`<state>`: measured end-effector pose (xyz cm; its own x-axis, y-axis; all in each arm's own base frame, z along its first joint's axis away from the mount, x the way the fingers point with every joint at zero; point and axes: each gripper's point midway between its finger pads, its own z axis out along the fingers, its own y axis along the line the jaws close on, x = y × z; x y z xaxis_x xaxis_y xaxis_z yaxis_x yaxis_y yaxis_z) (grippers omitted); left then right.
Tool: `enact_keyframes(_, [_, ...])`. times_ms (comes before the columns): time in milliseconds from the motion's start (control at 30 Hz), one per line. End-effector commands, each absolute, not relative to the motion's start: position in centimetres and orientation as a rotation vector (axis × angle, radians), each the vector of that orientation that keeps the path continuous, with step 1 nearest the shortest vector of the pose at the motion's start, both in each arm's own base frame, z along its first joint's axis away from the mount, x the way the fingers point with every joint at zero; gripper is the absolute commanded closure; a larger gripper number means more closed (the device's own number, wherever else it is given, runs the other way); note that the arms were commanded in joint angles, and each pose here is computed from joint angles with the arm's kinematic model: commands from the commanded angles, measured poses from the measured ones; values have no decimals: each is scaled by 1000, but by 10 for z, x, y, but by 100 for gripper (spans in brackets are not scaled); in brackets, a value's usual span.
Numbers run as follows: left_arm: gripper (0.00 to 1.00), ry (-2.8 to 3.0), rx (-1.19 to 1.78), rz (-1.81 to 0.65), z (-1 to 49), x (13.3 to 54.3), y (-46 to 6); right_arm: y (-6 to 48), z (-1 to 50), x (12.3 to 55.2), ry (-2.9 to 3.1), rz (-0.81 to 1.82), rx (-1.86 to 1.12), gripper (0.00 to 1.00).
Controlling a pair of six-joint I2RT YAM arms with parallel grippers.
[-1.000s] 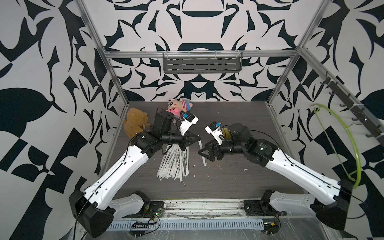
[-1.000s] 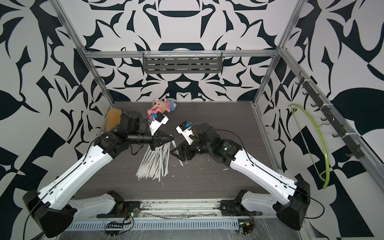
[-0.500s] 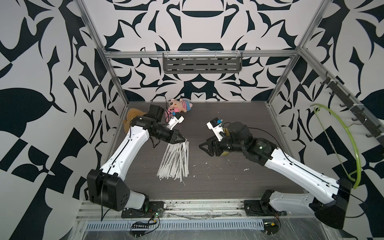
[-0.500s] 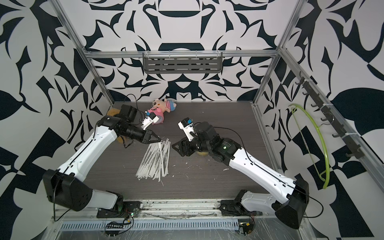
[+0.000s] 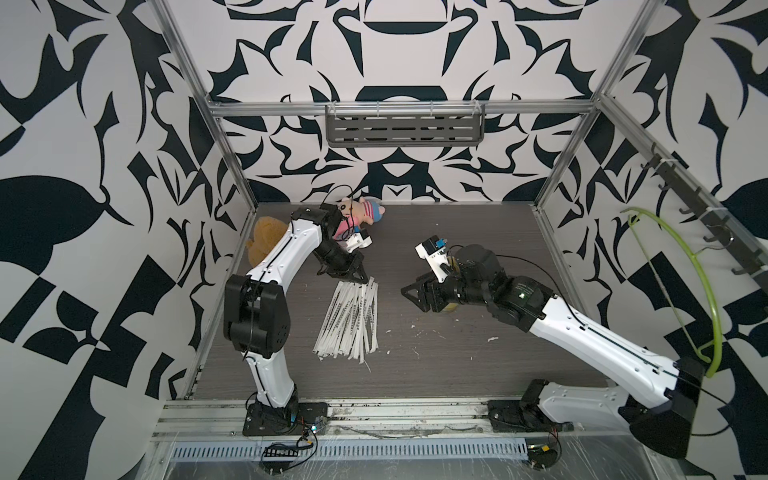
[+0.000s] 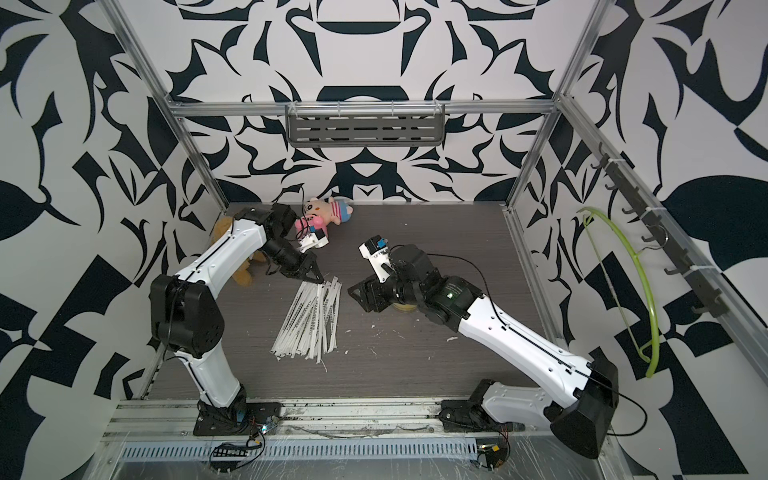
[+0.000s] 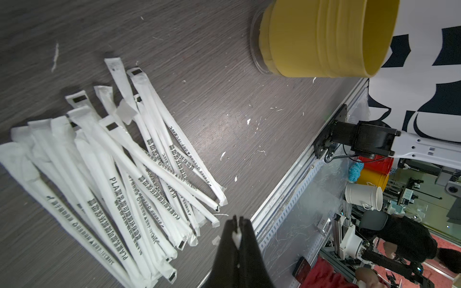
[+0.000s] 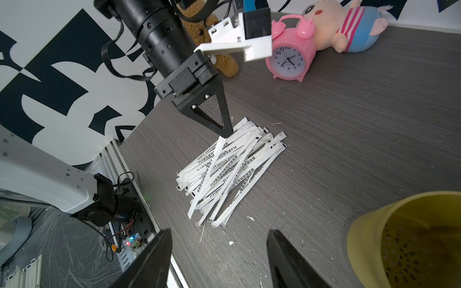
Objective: Take the straws out of the storage container
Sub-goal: Place the straw at the center of the board.
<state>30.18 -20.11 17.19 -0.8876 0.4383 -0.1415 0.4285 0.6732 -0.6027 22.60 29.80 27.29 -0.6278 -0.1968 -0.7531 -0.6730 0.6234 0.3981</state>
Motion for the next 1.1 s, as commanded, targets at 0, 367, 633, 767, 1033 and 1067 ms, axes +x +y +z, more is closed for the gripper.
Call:
enact_keyframes(0, [100, -2819, -695, 994, 168, 304, -191, 293, 277, 226, 2146, 860, -686, 35])
enact_keyframes(367, [92, -2866, -623, 1035, 155, 334, -178, 283, 274, 232, 2158, 759, -690, 34])
enact_keyframes(633, [77, -2888, -638, 1045, 155, 340, -179, 283, 273, 238, 2169, 726, -679, 34])
enact_keyframes(767, [73, -2902, -627, 1044, 154, 343, -177, 283, 279, 239, 2157, 729, -677, 34])
enact_keyframes(1033, [47, -2934, -647, 1021, 149, 347, -174, 283, 287, 240, 2143, 721, -673, 34])
enact_keyframes(1067, [47, -2939, -651, 1021, 149, 347, -174, 283, 288, 240, 2140, 722, -674, 34])
